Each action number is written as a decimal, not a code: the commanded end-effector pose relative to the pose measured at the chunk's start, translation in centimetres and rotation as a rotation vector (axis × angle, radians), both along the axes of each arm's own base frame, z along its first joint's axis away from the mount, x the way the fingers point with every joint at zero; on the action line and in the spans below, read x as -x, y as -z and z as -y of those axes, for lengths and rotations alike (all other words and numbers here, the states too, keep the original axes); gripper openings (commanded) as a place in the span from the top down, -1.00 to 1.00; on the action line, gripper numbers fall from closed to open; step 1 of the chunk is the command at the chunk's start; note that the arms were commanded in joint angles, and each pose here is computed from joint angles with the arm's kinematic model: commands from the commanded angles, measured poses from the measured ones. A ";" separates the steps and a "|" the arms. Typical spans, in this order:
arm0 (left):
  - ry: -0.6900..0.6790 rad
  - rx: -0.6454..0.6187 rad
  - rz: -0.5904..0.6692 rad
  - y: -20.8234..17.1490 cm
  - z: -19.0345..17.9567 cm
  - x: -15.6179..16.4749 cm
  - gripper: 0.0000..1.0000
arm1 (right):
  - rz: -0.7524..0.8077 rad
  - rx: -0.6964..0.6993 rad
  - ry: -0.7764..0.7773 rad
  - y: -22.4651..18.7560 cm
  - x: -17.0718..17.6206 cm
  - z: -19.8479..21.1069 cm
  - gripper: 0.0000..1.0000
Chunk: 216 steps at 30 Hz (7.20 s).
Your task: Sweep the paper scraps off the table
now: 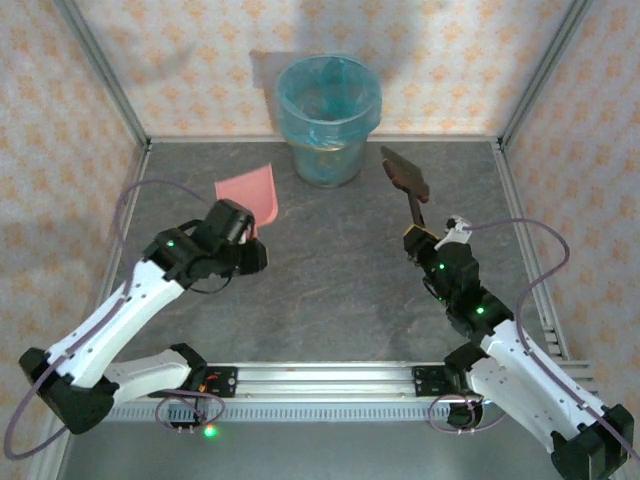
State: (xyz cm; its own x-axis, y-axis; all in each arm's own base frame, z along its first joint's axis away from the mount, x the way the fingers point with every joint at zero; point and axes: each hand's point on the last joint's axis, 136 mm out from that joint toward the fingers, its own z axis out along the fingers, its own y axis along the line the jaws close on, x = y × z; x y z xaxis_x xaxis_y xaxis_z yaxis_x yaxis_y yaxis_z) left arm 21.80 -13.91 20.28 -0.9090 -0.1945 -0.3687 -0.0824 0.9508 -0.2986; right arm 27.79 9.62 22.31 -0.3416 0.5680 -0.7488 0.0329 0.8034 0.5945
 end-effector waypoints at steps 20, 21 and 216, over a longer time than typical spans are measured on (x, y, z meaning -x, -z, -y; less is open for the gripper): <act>0.121 -0.326 -0.346 14.6 2.1 0.8 1.00 | -0.364 0.196 -0.112 3.0 -1.7 0.2 1.00; 0.132 -0.328 -0.350 14.8 2.4 0.7 1.00 | -0.369 0.188 -0.147 3.3 -1.7 -0.5 1.00; -0.370 -0.549 0.716 10.2 -18.5 -16.5 -1.00 | -0.098 0.572 0.209 13.3 -11.4 12.4 -0.99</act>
